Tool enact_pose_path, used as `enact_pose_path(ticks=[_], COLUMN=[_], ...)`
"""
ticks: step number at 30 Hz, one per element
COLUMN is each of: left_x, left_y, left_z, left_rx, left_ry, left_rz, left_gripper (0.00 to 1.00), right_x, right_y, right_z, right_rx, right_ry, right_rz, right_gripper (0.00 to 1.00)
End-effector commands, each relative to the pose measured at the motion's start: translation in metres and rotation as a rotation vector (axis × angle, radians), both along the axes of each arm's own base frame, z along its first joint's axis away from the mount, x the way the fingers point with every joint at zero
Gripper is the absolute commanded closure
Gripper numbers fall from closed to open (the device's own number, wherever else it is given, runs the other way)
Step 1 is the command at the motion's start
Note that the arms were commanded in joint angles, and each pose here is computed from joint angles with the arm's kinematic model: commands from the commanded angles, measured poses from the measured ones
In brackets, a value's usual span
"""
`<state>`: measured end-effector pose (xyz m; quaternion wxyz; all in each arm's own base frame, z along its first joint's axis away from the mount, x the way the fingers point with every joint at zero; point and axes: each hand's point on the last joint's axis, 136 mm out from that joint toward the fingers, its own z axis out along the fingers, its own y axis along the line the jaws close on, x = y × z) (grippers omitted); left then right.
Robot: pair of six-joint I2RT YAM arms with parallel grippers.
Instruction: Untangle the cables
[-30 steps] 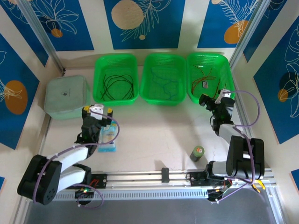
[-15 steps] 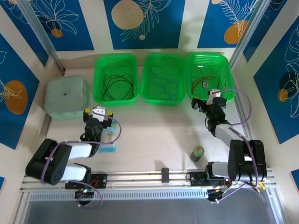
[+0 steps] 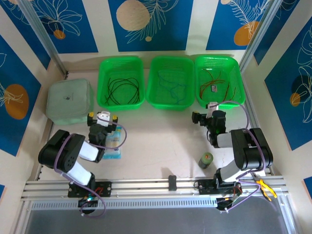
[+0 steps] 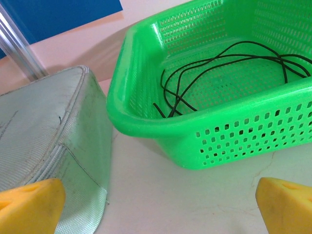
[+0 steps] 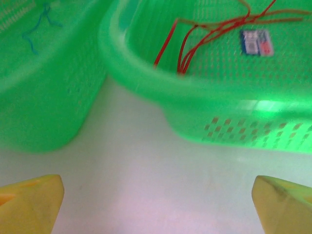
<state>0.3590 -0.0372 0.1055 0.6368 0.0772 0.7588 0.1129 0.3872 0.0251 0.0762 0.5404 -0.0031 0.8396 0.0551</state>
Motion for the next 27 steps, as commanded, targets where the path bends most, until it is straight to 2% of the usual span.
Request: enact_pose_path(ticks=[1, 3, 7, 8, 11, 27], left_x=[0.006, 0.014, 0.024, 0.027, 0.034, 0.034], left_y=[0.003, 0.008, 0.016, 0.023, 0.033, 0.034], left_z=[0.003, 0.005, -0.002, -0.004, -0.01, -0.01], left_rx=[-0.072, -0.068, -0.087, -0.099, -0.155, -0.165], left_ry=[-0.023, -0.028, 0.047, 0.068, 0.121, 0.121], left_rz=[-0.024, 0.007, 0.056, 0.097, 0.102, 0.097], left_gripper=[0.0, 0.0, 0.0, 0.0, 0.0, 0.0], right_x=[0.009, 0.009, 0.009, 0.009, 0.009, 0.009], right_y=[0.001, 0.001, 0.001, 0.0, 0.001, 0.001], right_z=[0.017, 0.017, 0.017, 0.018, 0.017, 0.017], right_rx=[0.043, 0.04, 0.04, 0.04, 0.04, 0.039], right_ry=[-0.039, -0.041, -0.041, -0.043, -0.04, -0.04], right_rz=[0.035, 0.036, 0.034, 0.033, 0.034, 0.038], right_gripper=[0.01, 0.01, 0.01, 0.01, 0.01, 0.01])
